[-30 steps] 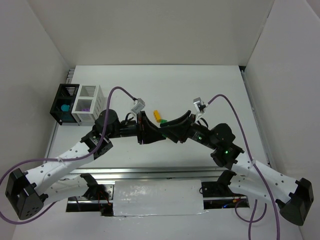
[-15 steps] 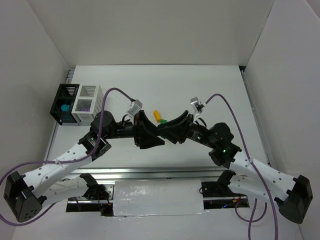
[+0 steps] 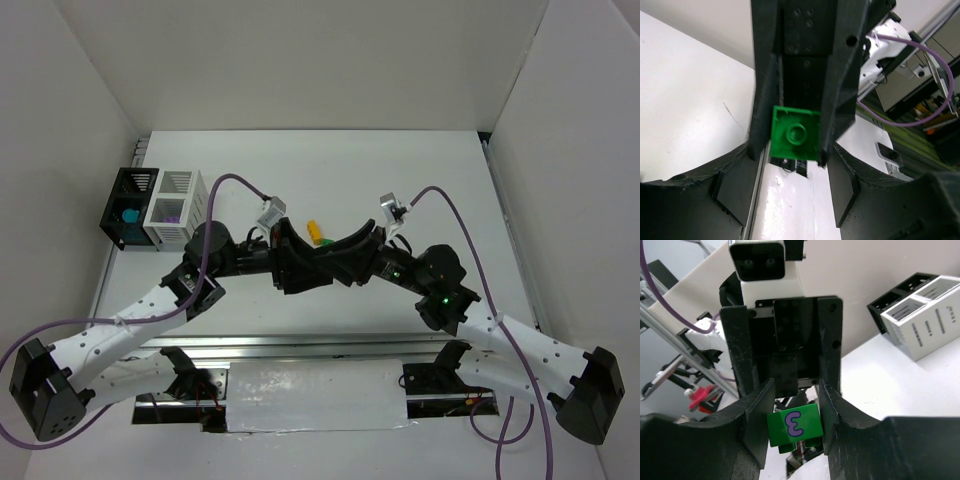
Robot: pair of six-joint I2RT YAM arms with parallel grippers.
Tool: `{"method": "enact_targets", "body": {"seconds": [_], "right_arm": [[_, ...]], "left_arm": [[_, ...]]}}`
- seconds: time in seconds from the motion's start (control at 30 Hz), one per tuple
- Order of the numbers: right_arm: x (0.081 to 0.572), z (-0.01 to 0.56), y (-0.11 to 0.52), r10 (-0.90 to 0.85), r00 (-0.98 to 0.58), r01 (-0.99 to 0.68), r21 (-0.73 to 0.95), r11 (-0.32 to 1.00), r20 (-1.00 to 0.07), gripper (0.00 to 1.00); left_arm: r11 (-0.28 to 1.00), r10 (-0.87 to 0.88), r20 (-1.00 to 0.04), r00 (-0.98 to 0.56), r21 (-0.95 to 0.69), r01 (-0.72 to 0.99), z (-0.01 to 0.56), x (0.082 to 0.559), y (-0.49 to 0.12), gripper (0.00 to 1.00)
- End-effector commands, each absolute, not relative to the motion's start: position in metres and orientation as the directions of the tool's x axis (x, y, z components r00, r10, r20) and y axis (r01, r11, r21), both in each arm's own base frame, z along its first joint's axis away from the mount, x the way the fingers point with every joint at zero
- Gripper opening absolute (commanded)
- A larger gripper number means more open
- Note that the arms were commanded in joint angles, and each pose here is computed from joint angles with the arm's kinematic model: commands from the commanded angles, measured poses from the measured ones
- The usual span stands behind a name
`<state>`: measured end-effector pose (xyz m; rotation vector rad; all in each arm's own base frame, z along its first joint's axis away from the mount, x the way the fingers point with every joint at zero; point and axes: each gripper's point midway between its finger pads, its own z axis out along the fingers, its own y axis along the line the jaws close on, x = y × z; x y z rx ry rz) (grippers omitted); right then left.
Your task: Sort the legos into containers by color
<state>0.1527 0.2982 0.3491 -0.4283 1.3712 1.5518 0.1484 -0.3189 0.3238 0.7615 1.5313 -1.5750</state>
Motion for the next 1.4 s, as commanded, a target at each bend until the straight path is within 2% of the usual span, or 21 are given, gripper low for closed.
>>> {"method": "enact_targets", "body": {"seconds": [0.0, 0.2, 0.3, 0.37, 0.57, 0.6, 0.63, 0.73, 0.83, 0.87, 0.93, 1.07, 1.23, 1.37], "right_arm": [[0.143, 0.359, 0.299, 0.442, -0.467, -0.836, 0.546, 0.063, -0.766, 0.04], [0.137, 0.367, 0.301, 0.447, -0.511, -0.820, 0.572, 0.001, -0.734, 0.03], [0.138, 0.371, 0.301, 0.460, -0.506, -0.820, 0.572, 0.004, -0.729, 0.03], [0.142, 0.369, 0.301, 0.468, -0.498, -0.818, 0.574, 0.024, -0.730, 0.03], [0.151, 0.366, 0.300, 0.502, -0.487, -0.806, 0.589, 0.058, -0.715, 0.02], [0.152, 0.365, 0.301, 0.504, -0.485, -0.804, 0.591, 0.064, -0.715, 0.02], [0.152, 0.365, 0.303, 0.501, -0.484, -0.805, 0.589, 0.064, -0.717, 0.02], [0.148, 0.363, 0.308, 0.480, -0.490, -0.813, 0.581, 0.051, -0.728, 0.04], [0.145, 0.360, 0.310, 0.466, -0.494, -0.819, 0.573, 0.035, -0.734, 0.26], [0.144, 0.359, 0.311, 0.459, -0.496, -0.820, 0.571, 0.032, -0.737, 0.41], [0.145, 0.359, 0.310, 0.459, -0.492, -0.821, 0.570, 0.040, -0.740, 0.85], [0.152, 0.357, 0.305, 0.479, -0.477, -0.808, 0.582, 0.091, -0.737, 0.98], [0.165, 0.356, 0.296, 0.523, -0.442, -0.786, 0.595, 0.166, -0.729, 1.00], [0.188, 0.341, 0.286, 0.559, -0.431, -0.702, 0.652, 0.286, -0.709, 1.00]], "left_arm": [[0.062, -0.253, -0.880, -0.402, -0.429, 0.901, 0.360, 0.155, -0.312, 0.67], [0.096, -0.273, -0.879, -0.391, -0.429, 0.898, 0.362, 0.160, -0.310, 0.69], [0.072, -0.270, -0.878, -0.396, -0.429, 0.901, 0.363, 0.156, -0.310, 0.68], [0.056, -0.267, -0.877, -0.398, -0.427, 0.903, 0.364, 0.153, -0.311, 0.61], [0.024, -0.268, -0.874, -0.405, -0.427, 0.904, 0.367, 0.149, -0.311, 0.28], [0.019, -0.268, -0.875, -0.403, -0.423, 0.906, 0.368, 0.147, -0.312, 0.19], [0.020, -0.266, -0.875, -0.405, -0.425, 0.905, 0.367, 0.148, -0.312, 0.01], [0.046, -0.269, -0.873, -0.407, -0.434, 0.900, 0.366, 0.153, -0.312, 0.00], [0.059, -0.269, -0.872, -0.408, -0.438, 0.897, 0.364, 0.155, -0.312, 0.00], [0.065, -0.270, -0.873, -0.406, -0.437, 0.897, 0.363, 0.156, -0.312, 0.00], [0.066, -0.265, -0.875, -0.406, -0.436, 0.897, 0.361, 0.156, -0.311, 0.00], [0.074, -0.258, -0.878, -0.404, -0.435, 0.898, 0.357, 0.155, -0.311, 0.00], [0.074, -0.262, -0.876, -0.406, -0.437, 0.896, 0.356, 0.155, -0.310, 0.00], [0.064, -0.268, -0.877, -0.399, -0.429, 0.901, 0.358, 0.153, -0.309, 0.00]]}}
